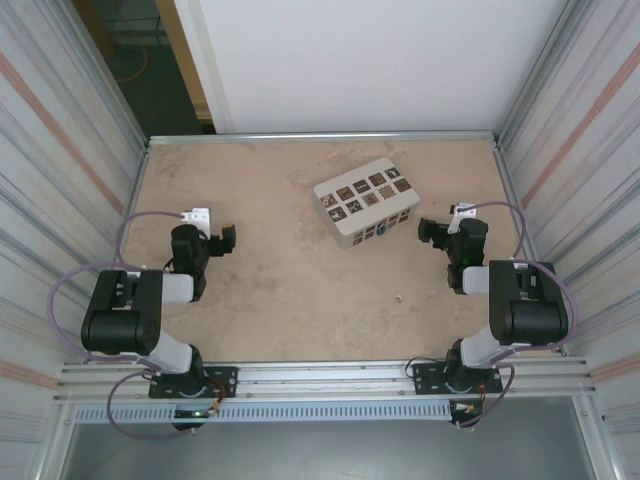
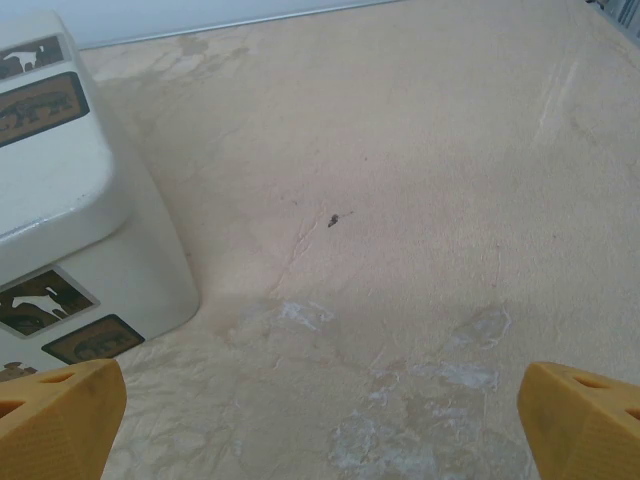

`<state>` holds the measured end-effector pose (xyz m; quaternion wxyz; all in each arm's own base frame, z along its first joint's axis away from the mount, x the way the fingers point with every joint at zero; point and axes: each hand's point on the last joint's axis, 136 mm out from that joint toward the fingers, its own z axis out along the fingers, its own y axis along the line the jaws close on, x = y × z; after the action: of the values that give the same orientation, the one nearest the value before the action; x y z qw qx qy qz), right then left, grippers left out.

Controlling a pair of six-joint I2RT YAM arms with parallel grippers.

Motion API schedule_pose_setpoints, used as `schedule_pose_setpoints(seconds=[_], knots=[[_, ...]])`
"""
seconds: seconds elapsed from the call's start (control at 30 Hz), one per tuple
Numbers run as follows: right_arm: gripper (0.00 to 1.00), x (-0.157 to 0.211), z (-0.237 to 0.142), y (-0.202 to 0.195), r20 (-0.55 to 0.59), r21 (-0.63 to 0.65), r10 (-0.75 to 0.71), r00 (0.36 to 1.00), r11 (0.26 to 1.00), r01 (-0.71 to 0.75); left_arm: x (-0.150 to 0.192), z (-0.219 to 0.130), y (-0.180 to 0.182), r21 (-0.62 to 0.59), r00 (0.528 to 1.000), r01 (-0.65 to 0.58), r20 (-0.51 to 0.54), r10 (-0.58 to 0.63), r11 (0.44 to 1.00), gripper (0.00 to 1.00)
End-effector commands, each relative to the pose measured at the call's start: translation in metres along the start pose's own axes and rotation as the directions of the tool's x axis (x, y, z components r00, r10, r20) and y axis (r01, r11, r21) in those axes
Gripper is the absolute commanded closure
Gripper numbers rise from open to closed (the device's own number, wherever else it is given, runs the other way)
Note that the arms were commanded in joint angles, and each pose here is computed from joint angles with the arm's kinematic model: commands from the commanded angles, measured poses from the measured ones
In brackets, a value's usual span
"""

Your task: Unlock the padlock with the key

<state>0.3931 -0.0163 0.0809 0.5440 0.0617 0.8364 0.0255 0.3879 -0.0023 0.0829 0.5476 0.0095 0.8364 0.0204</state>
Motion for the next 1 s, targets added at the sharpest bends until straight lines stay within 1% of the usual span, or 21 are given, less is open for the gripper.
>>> schedule_pose_setpoints(seconds=[0.0,0.97], knots=[[0.01,-0.0004,0.0016,-0.0009,-0.002,0.011,-0.025,1.000,1.000,0.025,-0.0114,0.0029,-0.0007,0.000,0.999,-0.025,0.025,0.025,1.000,0.01],[0.01,-0.0010,0.0014,-0.0009,-0.001,0.008,-0.021,1.000,1.000,0.021,-0.0110,0.0024,-0.0017,0.008,0.999,-0.024,0.025,0.024,1.000,0.01]])
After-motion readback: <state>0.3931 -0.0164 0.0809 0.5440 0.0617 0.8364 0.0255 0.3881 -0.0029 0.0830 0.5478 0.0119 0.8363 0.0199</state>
